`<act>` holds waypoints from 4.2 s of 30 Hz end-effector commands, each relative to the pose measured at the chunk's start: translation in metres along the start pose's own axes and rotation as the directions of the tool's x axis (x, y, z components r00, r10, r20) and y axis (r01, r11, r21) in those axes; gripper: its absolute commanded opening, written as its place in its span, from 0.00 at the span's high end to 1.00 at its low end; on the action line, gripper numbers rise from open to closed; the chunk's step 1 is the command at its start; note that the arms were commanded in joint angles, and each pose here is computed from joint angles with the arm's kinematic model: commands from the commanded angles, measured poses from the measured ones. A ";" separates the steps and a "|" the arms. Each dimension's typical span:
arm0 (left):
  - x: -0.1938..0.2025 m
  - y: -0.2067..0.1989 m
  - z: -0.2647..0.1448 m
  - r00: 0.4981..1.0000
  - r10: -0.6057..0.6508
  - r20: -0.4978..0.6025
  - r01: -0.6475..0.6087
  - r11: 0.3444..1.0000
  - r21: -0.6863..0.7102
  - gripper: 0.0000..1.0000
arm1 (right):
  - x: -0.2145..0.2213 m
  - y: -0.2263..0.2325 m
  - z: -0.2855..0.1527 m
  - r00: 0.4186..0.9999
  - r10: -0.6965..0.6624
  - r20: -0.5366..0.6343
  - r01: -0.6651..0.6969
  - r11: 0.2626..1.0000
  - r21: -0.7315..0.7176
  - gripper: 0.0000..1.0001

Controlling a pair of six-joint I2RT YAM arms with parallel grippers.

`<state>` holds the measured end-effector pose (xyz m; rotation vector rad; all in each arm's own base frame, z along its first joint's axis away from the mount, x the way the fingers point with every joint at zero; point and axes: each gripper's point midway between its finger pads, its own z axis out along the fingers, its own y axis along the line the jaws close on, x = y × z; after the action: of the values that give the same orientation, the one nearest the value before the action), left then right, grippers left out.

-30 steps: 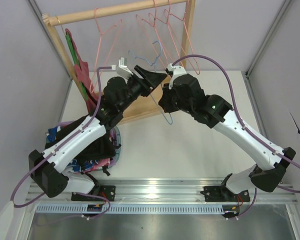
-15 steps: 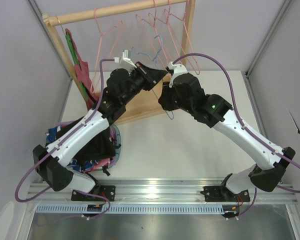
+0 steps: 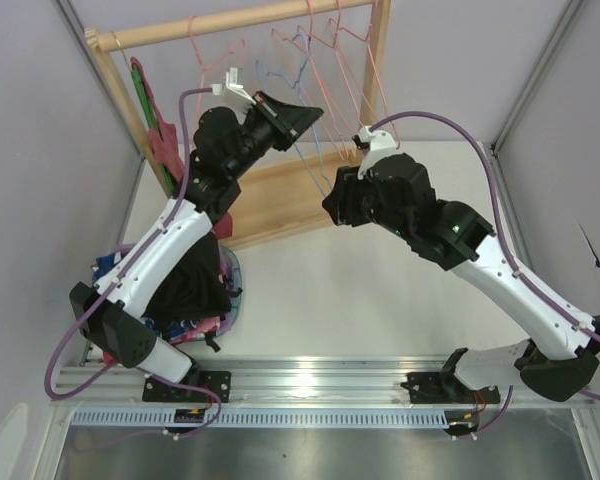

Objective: Remove the trousers from the hanger

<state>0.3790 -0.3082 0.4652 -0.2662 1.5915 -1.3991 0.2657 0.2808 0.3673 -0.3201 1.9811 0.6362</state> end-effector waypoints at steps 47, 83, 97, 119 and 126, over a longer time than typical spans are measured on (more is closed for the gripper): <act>-0.106 0.030 0.056 0.973 -0.146 0.181 0.147 0.989 0.007 1.00 | -0.015 -0.032 0.001 0.998 0.014 0.067 -0.020 0.996 0.083 0.51; -0.012 -0.024 -0.191 0.788 0.610 -0.085 -0.616 0.781 -0.103 0.00 | 0.011 0.031 -0.025 0.991 0.123 0.046 -0.109 0.967 -0.231 0.25; -0.037 0.095 -0.359 0.867 0.497 0.007 -0.337 0.598 -0.727 0.06 | 0.125 0.099 0.027 0.981 0.145 -0.127 -0.174 0.950 -0.258 0.21; -0.053 0.028 -0.357 0.693 0.715 0.091 -0.602 0.644 -0.472 0.01 | 0.074 0.020 0.005 0.969 0.229 0.095 -0.221 0.971 -0.090 0.09; -0.053 0.023 -0.326 0.679 0.732 0.049 -0.641 0.625 -0.445 0.00 | 0.013 -0.034 -0.066 0.924 0.106 0.367 -0.130 0.991 0.040 0.04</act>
<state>0.1627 -0.0470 0.4092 -0.0699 1.5871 -0.4148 0.2161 0.2596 0.3494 -0.0786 1.7591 0.8417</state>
